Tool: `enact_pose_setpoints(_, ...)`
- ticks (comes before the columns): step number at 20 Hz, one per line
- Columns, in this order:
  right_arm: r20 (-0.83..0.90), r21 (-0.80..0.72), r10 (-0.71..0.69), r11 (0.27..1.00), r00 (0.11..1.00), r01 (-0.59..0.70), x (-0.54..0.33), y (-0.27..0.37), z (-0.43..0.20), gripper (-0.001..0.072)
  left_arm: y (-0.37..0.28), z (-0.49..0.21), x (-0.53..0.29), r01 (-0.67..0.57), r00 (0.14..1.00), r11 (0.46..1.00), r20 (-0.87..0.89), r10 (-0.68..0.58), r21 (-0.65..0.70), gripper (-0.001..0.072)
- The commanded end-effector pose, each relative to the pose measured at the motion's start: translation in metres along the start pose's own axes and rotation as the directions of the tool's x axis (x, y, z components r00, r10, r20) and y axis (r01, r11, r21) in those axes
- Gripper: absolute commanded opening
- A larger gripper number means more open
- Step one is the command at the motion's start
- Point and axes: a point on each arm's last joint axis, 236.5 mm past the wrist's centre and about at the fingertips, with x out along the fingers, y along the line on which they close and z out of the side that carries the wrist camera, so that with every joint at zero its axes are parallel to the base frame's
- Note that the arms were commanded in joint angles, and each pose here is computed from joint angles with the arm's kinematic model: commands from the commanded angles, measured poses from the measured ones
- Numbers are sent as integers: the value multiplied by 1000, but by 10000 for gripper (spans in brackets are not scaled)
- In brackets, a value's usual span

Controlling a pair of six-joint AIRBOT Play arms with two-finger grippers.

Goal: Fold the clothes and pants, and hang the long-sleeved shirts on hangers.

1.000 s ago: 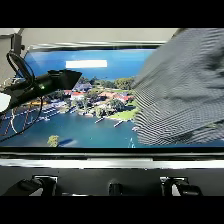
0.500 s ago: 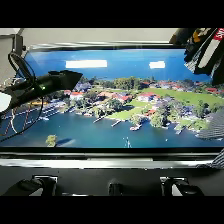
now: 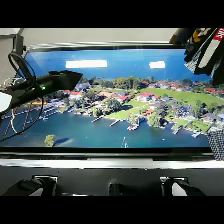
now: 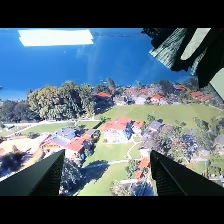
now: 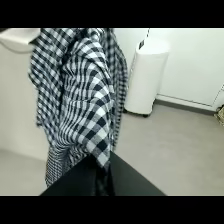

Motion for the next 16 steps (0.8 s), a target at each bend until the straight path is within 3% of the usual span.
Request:
enact_pose_setpoints(1, 84, 39, 16, 999, 996, -19, 4, 4, 21, 22, 2, -2, 3, -4, 1000, 1000, -8, 4, 1, 601)
enact_pose_setpoints(11, 265, 91, -128, 990, 956, 107, -9, -37, 65, 22, 3, -14, 4, -1, 999, 1000, -49, 1, 4, 602)
enact_pose_setpoints(16, 138, 167, -187, 972, 972, 164, 29, -70, 35, 22, 3, -13, 4, -1, 999, 1000, -48, 1, 4, 601)
